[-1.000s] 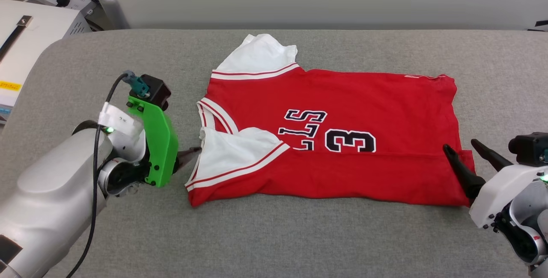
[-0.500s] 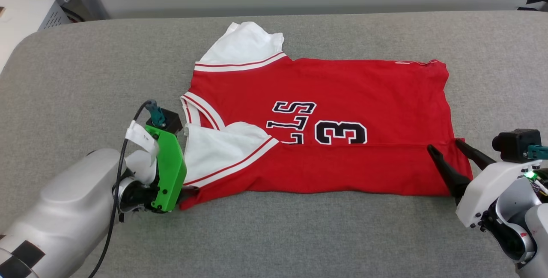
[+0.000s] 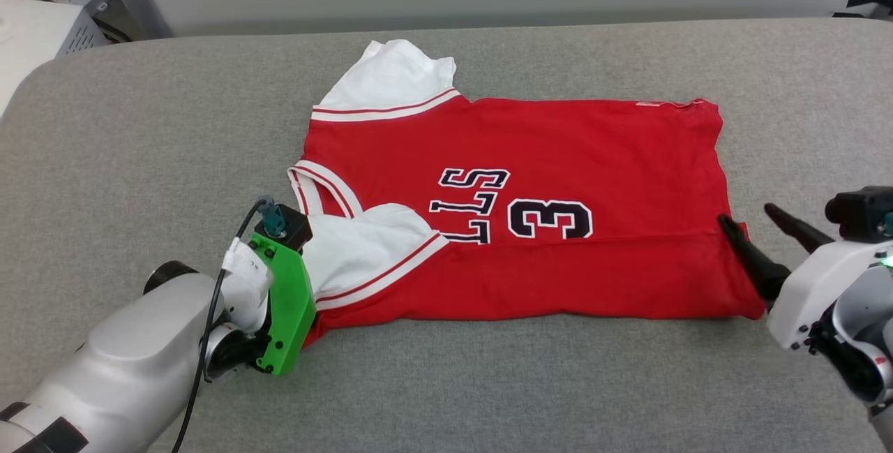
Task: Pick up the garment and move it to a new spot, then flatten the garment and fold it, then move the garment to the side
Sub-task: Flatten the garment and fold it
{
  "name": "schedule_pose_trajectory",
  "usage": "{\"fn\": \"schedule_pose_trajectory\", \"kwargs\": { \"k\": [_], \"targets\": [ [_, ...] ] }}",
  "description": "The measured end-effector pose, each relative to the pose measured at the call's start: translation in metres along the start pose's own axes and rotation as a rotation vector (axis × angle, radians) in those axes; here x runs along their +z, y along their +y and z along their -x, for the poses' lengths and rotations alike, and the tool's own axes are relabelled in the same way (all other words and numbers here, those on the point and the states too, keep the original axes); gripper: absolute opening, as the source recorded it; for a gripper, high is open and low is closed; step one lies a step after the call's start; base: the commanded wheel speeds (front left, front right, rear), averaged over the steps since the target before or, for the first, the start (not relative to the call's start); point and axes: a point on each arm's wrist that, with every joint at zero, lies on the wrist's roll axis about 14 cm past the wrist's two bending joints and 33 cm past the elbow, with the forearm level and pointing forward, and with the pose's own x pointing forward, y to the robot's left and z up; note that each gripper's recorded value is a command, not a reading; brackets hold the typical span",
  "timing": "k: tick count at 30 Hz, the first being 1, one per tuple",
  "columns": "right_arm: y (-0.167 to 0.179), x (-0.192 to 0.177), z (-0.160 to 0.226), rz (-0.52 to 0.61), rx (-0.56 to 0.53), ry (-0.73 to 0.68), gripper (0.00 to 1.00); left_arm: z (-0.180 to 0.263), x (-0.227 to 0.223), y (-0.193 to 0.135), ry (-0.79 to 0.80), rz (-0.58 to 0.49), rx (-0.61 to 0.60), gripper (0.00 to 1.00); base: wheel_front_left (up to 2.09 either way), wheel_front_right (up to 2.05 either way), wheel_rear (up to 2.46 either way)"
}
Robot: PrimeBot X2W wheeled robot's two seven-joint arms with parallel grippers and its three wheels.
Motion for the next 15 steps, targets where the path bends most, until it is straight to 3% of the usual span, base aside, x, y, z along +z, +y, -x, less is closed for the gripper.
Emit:
{"fn": "schedule_pose_trajectory", "kwargs": {
  "k": [7,15],
  "targets": [
    [-0.016,0.042,0.009,0.131,-0.014,0.014,1.0,0.019,0.015,-0.011,-0.14,-0.086,-0.001,0.0,0.0,0.0,0.0],
    [-0.027,0.019,0.023,0.21,-0.006,0.34,1.0,0.034,0.02,-0.009,-0.22,-0.12,0.007,0.0,0.0,0.0,0.0]
  ]
}}
